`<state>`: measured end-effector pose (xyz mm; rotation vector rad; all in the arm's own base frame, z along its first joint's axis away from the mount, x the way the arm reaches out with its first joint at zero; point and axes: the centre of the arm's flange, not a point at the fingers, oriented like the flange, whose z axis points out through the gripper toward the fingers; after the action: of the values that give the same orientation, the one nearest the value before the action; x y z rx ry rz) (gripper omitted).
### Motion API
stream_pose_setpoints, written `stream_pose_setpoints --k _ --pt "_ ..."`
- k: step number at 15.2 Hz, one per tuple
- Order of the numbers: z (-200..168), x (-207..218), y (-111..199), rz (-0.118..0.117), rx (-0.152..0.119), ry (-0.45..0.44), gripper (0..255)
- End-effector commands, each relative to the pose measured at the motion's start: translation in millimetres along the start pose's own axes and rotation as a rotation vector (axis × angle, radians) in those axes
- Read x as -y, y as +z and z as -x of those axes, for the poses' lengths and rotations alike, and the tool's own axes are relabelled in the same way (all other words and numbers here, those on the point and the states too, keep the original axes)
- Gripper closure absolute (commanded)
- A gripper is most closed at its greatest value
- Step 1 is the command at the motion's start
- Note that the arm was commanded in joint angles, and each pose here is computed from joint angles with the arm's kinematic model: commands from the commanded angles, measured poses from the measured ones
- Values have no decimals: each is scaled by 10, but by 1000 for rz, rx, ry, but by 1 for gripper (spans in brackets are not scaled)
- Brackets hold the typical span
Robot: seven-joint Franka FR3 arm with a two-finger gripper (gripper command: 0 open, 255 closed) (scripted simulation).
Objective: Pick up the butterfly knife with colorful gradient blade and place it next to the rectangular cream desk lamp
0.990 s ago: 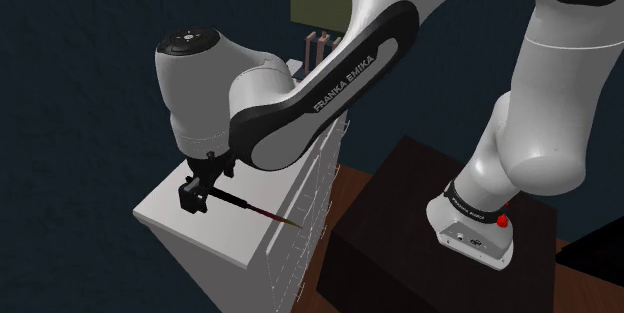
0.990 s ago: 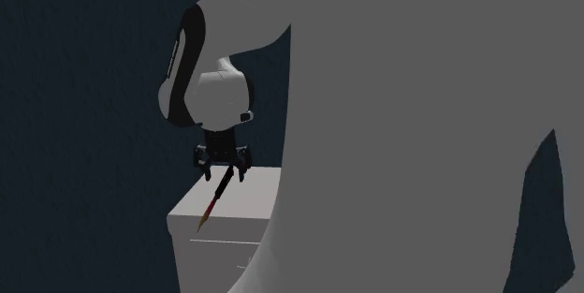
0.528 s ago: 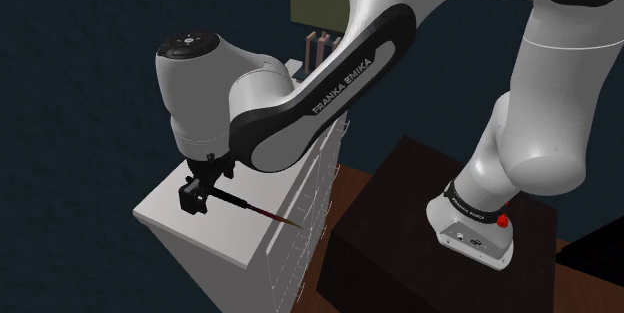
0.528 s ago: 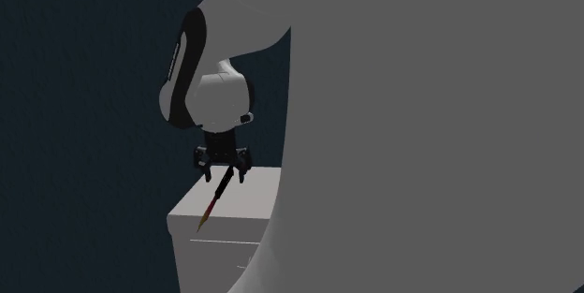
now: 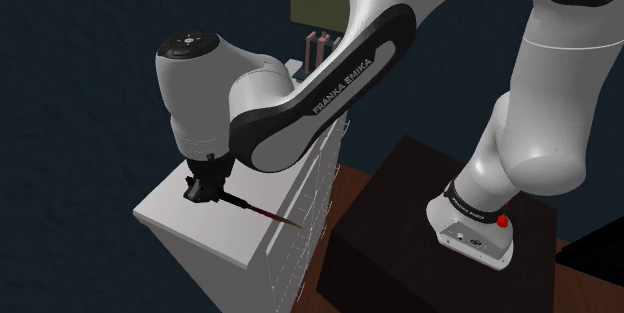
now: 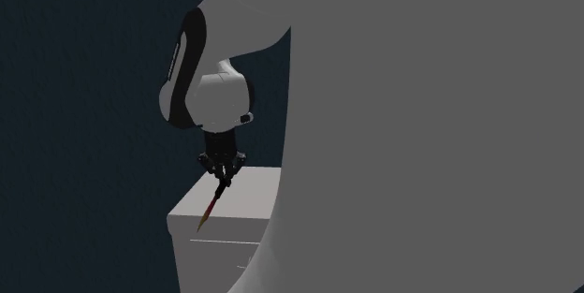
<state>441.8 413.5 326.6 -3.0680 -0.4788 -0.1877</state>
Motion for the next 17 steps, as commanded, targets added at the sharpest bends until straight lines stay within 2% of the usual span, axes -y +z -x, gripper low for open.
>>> stream_pose_setpoints --k 1,17 --pt "0 -1 1 0 0 0 255" --pt "-98 9 -785 0 0 0 255"
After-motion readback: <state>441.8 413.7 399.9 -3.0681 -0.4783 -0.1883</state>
